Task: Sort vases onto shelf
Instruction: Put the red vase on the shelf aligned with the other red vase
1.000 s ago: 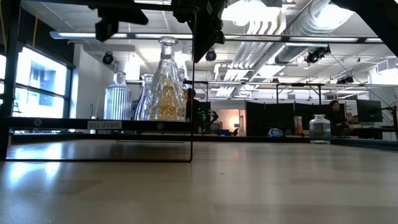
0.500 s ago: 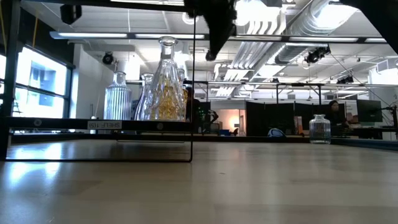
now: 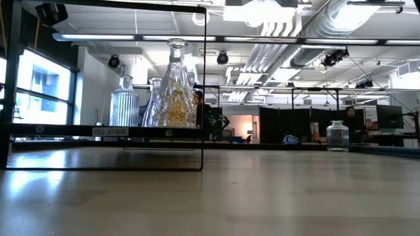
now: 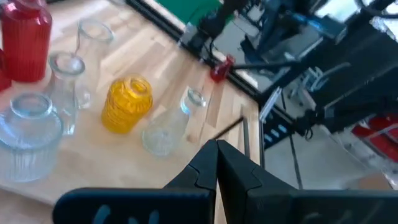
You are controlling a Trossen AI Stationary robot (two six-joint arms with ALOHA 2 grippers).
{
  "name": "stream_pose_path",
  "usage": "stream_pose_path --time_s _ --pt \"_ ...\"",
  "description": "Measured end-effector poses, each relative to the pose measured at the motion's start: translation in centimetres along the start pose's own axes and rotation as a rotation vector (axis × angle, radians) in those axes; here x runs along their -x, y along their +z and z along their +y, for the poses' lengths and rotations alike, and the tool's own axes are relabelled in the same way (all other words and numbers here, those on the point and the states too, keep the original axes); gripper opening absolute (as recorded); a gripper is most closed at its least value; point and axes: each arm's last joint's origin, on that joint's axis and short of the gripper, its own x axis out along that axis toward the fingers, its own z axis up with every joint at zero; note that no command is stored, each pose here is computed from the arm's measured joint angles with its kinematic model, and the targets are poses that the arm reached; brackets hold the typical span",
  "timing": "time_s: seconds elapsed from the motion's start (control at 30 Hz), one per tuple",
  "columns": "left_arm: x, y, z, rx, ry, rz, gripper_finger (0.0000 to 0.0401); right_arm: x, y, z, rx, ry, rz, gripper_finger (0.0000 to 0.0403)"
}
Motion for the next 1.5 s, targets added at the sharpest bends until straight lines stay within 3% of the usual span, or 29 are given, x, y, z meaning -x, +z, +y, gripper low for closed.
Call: stream_pose_path --time_s 0.23,0.37,0.47,0.73,0.87,1.1,1.33,1.5 --pt "0.2 -0.6 0.4 -0.091 0.012 0.064 0.0000 -1.3 -5.8 3.8 -0.229 -0.015 0.084 0.0000" --pt "0.2 -0.7 0.4 -0.123 -0.003 0.085 0.0000 -3.0 -9.2 5.0 -0.260 -0.087 0.125 0.0000" --pt "0.2 -0.8 0.2 -0.151 -0.061 0.120 0.0000 -3.3 -11.4 4.7 -0.261 -0.150 0.074 0.0000" --pt "0.3 -0.9 0.1 -0.146 -0.101 0.145 0.0000 4.1 -15.5 -2.2 -0.386 -0.068 -0.085 0.0000" --pt "0.2 -0.9 0.1 -0.118 -0.095 0.143 0.0000 6.0 -16.5 -6.7 -0.387 -0.036 -0.062 0.0000" --pt "0.2 -0.7 0.4 -0.019 0.009 0.075 0.0000 4.5 -18.5 -12.8 -0.251 -0.061 0.163 0.0000" --pt "0.2 -0.4 0.7 0.110 0.132 -0.027 0.0000 0.5 -20.6 -14.5 -0.110 -0.085 0.453 0.0000" --pt "0.2 -0.3 0.8 0.164 0.161 -0.057 0.0000 -1.5 -21.5 -15.0 -0.051 -0.154 0.448 0.0000"
